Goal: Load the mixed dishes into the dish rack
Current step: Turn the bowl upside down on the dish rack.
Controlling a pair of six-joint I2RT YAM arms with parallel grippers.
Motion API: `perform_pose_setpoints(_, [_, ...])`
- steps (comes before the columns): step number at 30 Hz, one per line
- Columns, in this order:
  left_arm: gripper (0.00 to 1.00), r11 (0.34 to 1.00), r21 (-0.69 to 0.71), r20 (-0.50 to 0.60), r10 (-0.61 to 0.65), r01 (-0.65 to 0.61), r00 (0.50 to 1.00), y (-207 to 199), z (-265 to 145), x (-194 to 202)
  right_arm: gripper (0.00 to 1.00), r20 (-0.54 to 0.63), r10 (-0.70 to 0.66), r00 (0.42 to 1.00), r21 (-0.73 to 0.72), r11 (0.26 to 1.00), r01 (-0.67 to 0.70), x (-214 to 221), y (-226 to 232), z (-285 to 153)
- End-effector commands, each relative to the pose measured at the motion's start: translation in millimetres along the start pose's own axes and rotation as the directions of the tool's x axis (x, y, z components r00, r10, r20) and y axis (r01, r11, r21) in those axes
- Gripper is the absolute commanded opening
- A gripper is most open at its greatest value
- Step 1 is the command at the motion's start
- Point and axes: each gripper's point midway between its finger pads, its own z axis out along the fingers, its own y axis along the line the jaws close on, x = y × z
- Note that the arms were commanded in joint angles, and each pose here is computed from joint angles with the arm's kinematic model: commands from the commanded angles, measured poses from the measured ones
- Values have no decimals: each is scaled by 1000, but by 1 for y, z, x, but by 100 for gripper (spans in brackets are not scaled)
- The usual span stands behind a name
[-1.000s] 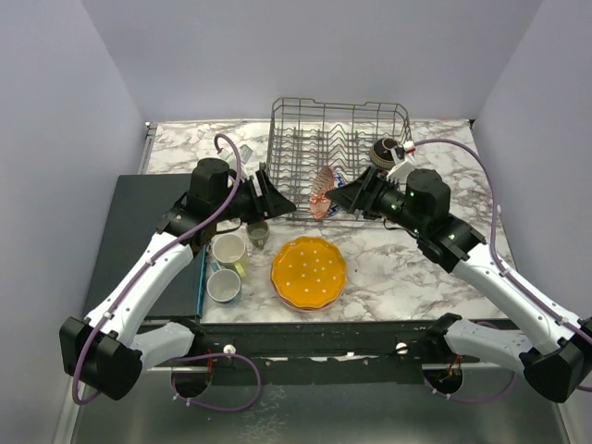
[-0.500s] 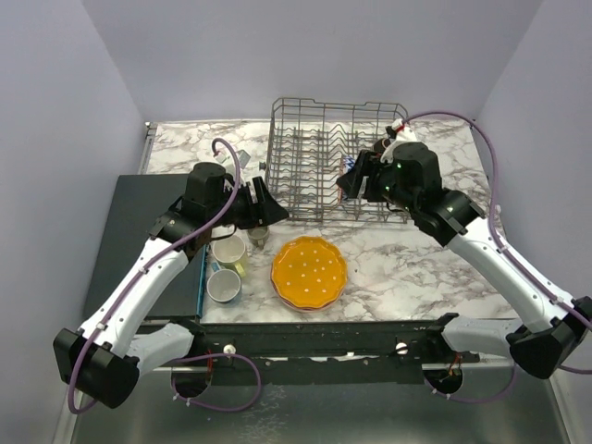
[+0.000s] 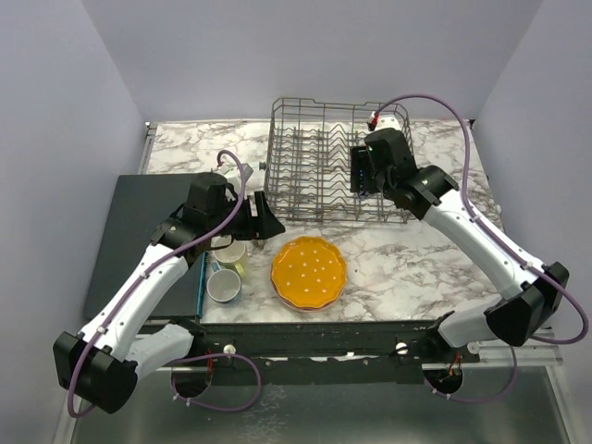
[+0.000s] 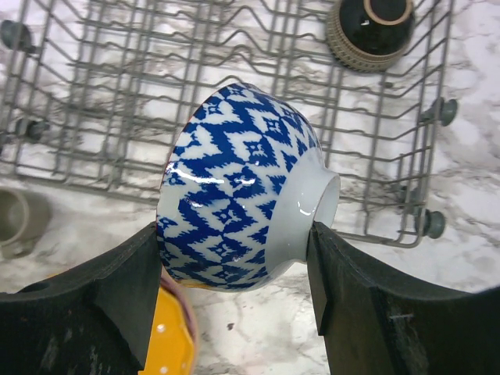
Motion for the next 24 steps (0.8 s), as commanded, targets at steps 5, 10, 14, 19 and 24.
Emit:
perform_pose_setpoints(5, [71,998,13,-33,60,-60,998,7,-3,19,36,-31,-148,988,227,962,151,-13,-29,26])
perform_pose_setpoints(10, [71,998,-1,-42,59,-59,997,14,-2,26,36,-98,-230,968,302,920,250,-5,-37,48])
perform_pose_setpoints(14, [71,998,-12,-22,66,-66,998,15,-6,24,36,-163,-275,948,348,882,316,4,-43,69])
perform_pose_setpoints(19, [71,996,-47,7,76,-76,997,20,-10,21,35,-223,-306,926,365,854,370,14,-46,92])
perform_pose_setpoints(24, [71,994,-79,29,80,-78,996,24,-14,19,35,-292,-322,900,407,810,422,23,-65,111])
